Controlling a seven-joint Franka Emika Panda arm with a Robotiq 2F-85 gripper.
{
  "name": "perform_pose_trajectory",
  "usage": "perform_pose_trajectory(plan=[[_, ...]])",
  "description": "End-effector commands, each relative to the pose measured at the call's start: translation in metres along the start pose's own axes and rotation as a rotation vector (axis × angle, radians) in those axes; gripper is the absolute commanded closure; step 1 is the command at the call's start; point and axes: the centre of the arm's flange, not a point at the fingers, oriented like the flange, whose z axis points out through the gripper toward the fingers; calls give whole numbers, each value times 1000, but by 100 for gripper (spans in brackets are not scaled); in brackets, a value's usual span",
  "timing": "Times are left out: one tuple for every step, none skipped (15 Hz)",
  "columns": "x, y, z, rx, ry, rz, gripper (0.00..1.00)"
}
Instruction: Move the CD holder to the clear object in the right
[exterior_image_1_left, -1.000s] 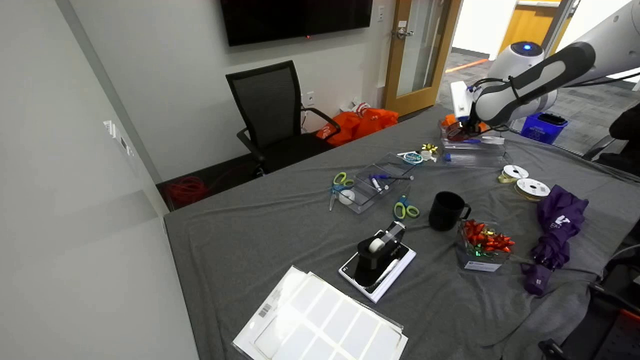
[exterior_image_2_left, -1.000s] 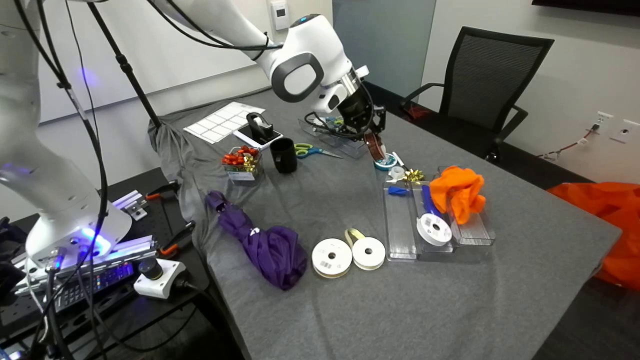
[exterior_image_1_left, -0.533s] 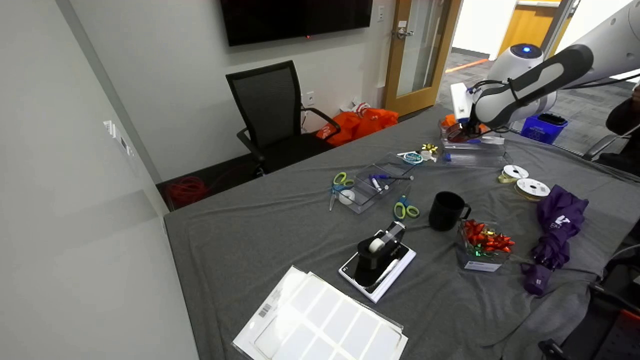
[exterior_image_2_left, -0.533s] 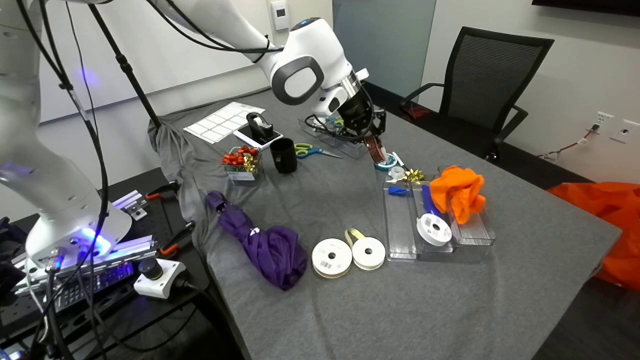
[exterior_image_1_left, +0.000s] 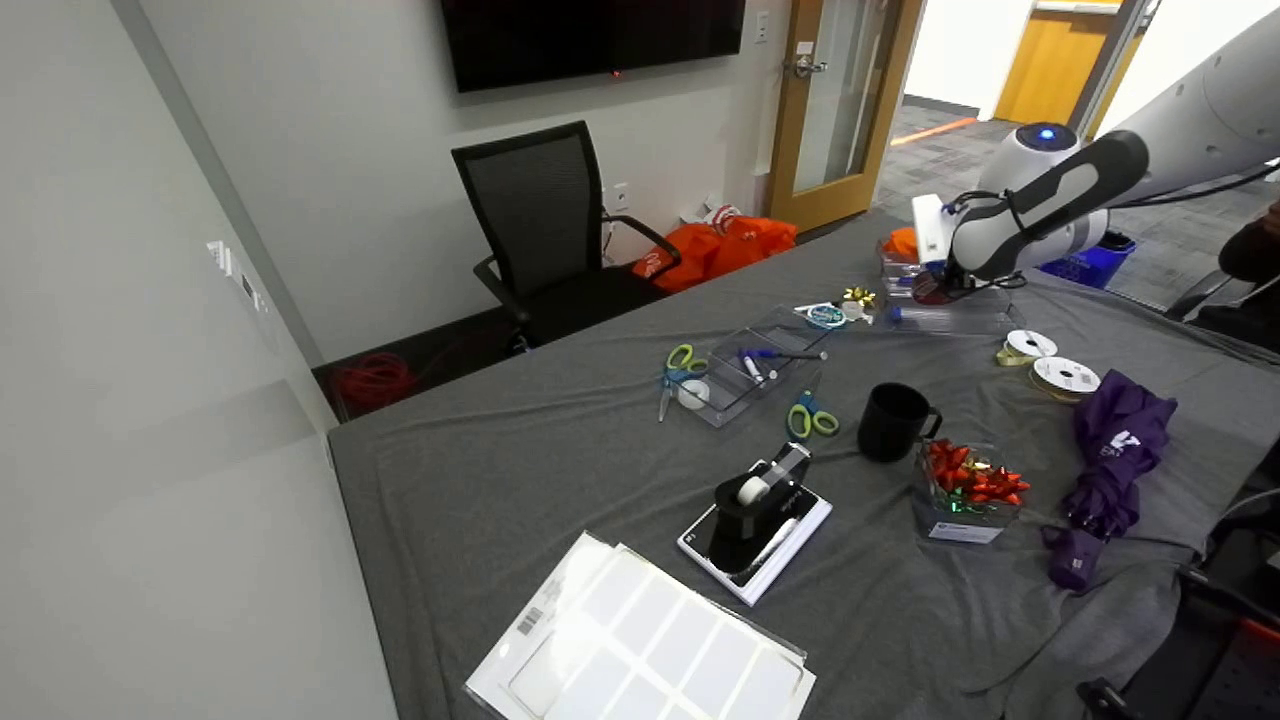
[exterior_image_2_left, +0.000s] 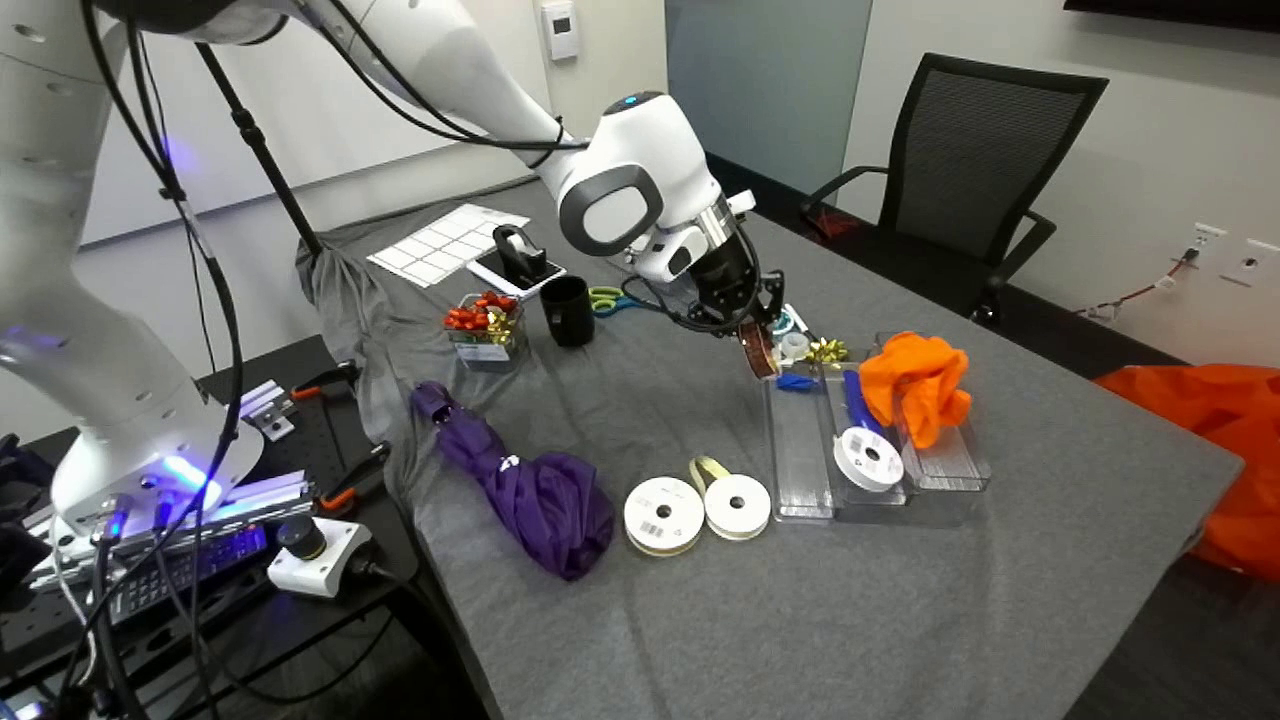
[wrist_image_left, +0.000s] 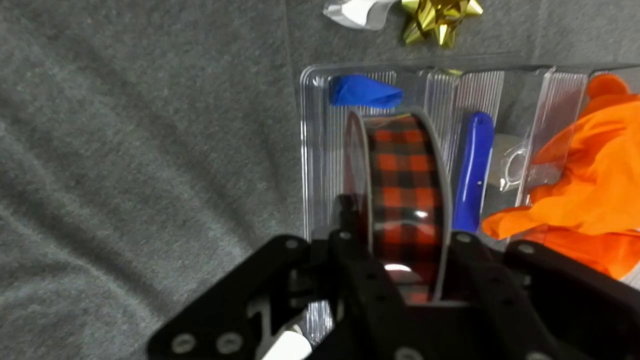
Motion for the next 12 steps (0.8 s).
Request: perform_pose_trajectory(plan=[[11,-7,34,49,22,50,93],[12,-7,41,63,24,70,93],[13,-6,47,78,24,87,93],[13,-4,53,91,23,98,93],[12,-3,59,102,23,105,93],[11,-1,65,113,26,112,93],[11,0,72,121,29,116,93],[10,1,76,131,31,123,93],[9,1,81,138,33,128,93],[9,2,84,143,37,132,93],[9,2,88,146,39,139,93],[9,1,90,153,42,147,93]])
